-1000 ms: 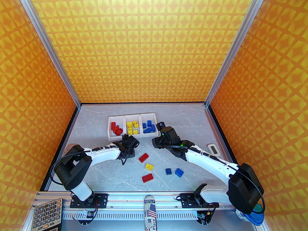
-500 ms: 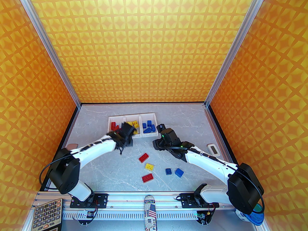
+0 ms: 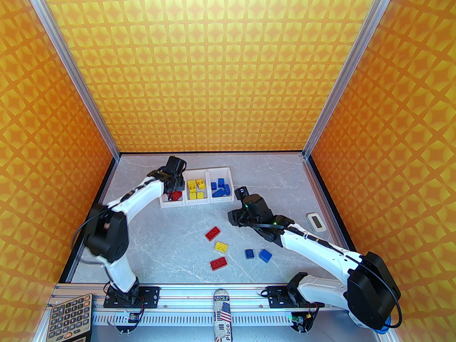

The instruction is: Sort the legos into containers by color

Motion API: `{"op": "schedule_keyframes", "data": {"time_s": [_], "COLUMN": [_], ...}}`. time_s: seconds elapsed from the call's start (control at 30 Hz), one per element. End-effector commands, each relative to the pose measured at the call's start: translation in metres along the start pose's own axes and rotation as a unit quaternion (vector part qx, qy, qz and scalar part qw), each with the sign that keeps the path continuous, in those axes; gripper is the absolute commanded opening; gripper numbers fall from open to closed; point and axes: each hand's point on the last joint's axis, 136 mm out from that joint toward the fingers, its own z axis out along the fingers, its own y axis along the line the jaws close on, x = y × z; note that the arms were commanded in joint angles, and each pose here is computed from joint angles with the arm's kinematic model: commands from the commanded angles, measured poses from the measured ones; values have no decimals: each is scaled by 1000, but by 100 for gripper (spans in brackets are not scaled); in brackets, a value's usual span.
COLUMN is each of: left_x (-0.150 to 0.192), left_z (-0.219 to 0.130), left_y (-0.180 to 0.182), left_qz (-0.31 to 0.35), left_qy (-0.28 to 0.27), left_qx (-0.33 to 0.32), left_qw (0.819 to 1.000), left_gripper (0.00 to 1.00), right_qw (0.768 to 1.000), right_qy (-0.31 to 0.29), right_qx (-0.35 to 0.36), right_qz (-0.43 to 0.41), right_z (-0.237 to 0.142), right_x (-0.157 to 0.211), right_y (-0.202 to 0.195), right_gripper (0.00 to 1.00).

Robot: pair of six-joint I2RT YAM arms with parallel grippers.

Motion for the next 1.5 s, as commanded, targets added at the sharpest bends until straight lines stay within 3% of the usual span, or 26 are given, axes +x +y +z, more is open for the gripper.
{"op": "schedule_keyframes", "data": {"time_s": [0.0, 0.13, 0.23, 0.5, 0.77, 0.97, 1.47], "left_x": [-23, -34, -35, -8, 62, 92, 119], "left_z": [14, 26, 19, -26, -60, -81, -96], "left_y": [-9, -15, -17, -14, -41, -56, -46], "left_qz": [13, 13, 3, -22, -12, -11, -7], "left_qy": [-8, -1, -2, -3, 5, 0, 3], "left_qx": [23, 29, 39, 50, 87, 109, 103], "left_qw": [1000, 999, 999, 998, 996, 994, 995], "left_gripper": [38, 63, 71, 72, 72, 72, 73], "right_qw": [1000, 1000, 1000, 1000, 996, 992, 979], "right_qy": [-7, -6, -6, 13, 85, 115, 157], "right_qx": [-12, -11, -8, -5, -23, -42, -41], "right_qz": [12, 16, 16, 21, -9, -29, -123], "right_z": [-4, -6, -7, -1, 2, -3, 6], "right_x": [1, 5, 6, 15, 67, 98, 129], "right_y": [2, 1, -1, -2, 20, 34, 72], "right_gripper": [60, 60, 60, 60, 60, 62, 68]}}
